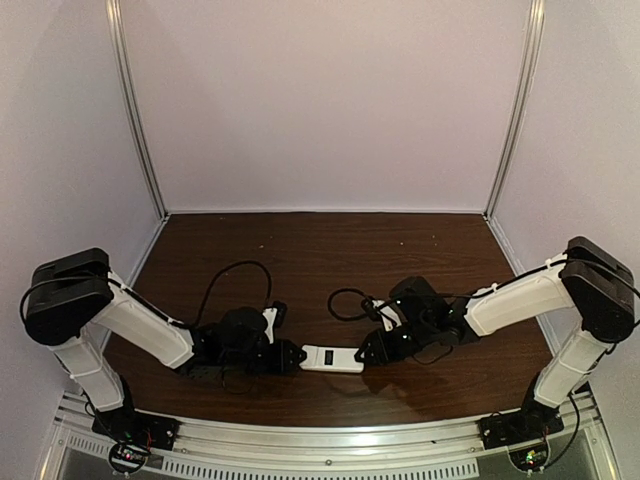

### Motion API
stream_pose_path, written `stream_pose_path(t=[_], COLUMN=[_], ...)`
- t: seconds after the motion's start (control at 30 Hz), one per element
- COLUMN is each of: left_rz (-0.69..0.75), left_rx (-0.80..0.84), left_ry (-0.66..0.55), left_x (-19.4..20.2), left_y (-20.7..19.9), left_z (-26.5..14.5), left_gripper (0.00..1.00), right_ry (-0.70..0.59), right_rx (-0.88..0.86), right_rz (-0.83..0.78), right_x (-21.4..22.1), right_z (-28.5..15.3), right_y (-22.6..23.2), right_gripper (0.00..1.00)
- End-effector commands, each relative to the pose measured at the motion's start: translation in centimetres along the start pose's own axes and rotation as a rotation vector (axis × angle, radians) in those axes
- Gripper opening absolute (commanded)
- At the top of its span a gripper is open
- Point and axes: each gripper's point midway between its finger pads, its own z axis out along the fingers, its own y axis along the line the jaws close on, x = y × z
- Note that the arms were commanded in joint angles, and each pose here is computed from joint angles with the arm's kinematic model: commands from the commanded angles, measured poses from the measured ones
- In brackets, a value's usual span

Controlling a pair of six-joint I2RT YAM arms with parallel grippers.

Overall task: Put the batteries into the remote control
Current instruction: Hold the remote control at the center of the board.

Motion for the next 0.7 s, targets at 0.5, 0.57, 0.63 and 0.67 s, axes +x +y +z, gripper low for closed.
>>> stream_pose_path(t=[0.5,0.57,0.63,0.67], left_rz=[-0.037,-0.043,-0.046,-0.047], left_rx=[-0.161,-0.166,-0.17,-0.171], left_ry=[0.21,0.221,0.231,0.237], left_x=[5.1,5.4,5.6,5.8], left_y=[4.2,4.4,4.6,4.6], left_z=[-0.1,-0.1,-0.1,-0.2], left_gripper=[0.18,0.18,0.18,0.18], right_ry=[0.029,0.033,0.032,0.031], right_rx=[-0.111,-0.116,-0.123,-0.127], right_rz=[0.019,0.019,0.019,0.018], right_x=[1.1,1.2,1.2,1.3], right_z=[1.7,1.8,1.9,1.9], right_y=[1.6,1.7,2.0,2.2], right_gripper=[0.24,0.23,0.22,0.22])
